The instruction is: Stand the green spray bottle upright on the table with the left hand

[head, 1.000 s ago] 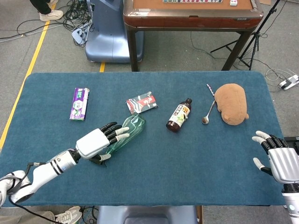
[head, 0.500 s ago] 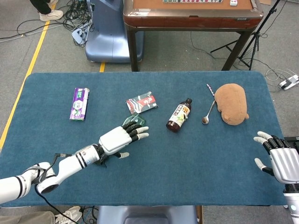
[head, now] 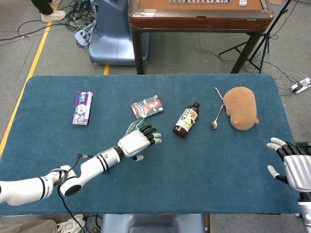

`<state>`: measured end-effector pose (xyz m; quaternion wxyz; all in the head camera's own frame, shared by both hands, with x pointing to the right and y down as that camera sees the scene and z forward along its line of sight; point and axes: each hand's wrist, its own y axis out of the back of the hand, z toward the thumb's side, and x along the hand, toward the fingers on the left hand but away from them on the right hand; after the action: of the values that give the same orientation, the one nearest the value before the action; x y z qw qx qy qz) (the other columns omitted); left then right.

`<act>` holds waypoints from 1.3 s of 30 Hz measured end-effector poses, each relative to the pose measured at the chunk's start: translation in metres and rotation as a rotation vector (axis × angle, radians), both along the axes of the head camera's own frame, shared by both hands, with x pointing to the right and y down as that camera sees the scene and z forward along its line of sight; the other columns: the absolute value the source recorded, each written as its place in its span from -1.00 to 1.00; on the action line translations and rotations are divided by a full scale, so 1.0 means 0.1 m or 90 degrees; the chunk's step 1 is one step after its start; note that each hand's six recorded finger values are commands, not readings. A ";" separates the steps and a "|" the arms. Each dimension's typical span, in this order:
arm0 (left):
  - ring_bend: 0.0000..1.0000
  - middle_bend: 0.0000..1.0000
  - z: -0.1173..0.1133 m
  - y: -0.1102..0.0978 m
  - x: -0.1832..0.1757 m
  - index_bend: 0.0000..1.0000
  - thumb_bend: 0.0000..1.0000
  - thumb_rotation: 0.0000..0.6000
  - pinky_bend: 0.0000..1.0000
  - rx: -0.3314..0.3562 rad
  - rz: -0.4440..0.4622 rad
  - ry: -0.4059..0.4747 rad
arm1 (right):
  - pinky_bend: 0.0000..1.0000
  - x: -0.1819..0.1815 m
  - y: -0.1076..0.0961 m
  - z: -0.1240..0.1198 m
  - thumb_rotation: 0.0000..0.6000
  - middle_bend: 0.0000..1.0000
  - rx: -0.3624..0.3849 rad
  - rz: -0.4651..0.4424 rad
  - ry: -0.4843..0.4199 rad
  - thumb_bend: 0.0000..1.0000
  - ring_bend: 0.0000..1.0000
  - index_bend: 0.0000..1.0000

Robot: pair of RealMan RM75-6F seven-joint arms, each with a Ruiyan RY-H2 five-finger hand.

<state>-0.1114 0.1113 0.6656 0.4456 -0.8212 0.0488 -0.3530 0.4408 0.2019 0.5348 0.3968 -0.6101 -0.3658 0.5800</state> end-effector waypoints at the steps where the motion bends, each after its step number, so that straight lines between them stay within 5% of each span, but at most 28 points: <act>1: -1.00 -0.74 0.02 0.00 0.02 -0.65 -0.47 1.00 -1.00 0.002 0.001 -0.004 | -0.38 0.00 0.00 0.00 1.00 -0.54 0.000 0.000 0.000 -0.59 -0.58 -0.41; 17: -1.00 -0.66 0.40 -0.15 0.05 -0.61 -0.48 1.00 -1.00 0.050 0.001 -0.135 | -0.38 0.06 0.03 -0.04 1.00 -0.54 0.000 0.010 0.002 -0.59 -0.58 -0.41; 39: -1.00 -0.47 0.47 -0.65 -1.07 -0.50 -0.51 0.86 -1.00 0.050 -0.202 -0.386 | -0.38 -0.05 0.03 -0.05 1.00 -0.54 0.005 -0.010 -0.015 -0.59 -0.58 -0.41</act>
<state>-0.2181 0.0465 0.7126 0.4109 -0.6432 0.0547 -0.6438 0.4358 0.2053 0.5299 0.3990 -0.6184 -0.3681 0.5682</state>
